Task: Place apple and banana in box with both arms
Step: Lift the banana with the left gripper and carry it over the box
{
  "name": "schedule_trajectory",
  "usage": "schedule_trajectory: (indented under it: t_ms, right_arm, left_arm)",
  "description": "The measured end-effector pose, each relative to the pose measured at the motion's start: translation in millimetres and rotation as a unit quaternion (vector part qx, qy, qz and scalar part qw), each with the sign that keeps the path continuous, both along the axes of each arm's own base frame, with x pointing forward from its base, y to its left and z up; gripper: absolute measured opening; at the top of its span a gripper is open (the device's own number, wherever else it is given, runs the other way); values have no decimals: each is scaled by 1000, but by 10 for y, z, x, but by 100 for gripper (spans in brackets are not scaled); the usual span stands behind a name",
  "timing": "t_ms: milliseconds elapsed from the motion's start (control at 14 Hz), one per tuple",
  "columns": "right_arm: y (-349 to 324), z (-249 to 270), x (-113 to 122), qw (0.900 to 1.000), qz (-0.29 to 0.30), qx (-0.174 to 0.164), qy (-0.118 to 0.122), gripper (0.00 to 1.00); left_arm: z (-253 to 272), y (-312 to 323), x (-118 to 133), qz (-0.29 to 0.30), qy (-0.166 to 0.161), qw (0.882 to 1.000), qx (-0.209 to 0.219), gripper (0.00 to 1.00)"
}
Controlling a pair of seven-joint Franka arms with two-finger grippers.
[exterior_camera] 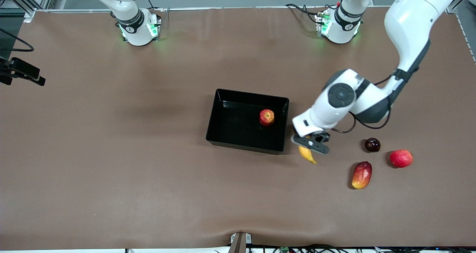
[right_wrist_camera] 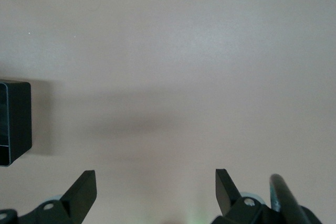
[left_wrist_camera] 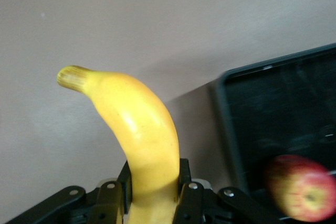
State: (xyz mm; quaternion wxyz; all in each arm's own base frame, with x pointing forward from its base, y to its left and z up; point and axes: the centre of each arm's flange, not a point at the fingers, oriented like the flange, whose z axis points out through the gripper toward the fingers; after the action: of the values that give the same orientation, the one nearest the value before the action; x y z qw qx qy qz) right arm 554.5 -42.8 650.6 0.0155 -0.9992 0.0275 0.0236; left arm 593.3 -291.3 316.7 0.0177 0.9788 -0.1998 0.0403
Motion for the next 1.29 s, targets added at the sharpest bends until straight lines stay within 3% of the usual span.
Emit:
schedule_trajectory:
  t_ms: [573, 1290]
  right_arm:
    - [-19, -1, -2, 1000, -2, 1, 0, 100]
    - [-38, -5, -2, 1000, -4, 1, 0, 100]
  left_arm:
    - [346, -1428, -588, 68, -8, 997, -27, 36]
    - [-313, -2334, -958, 117, 4, 993, -9, 36]
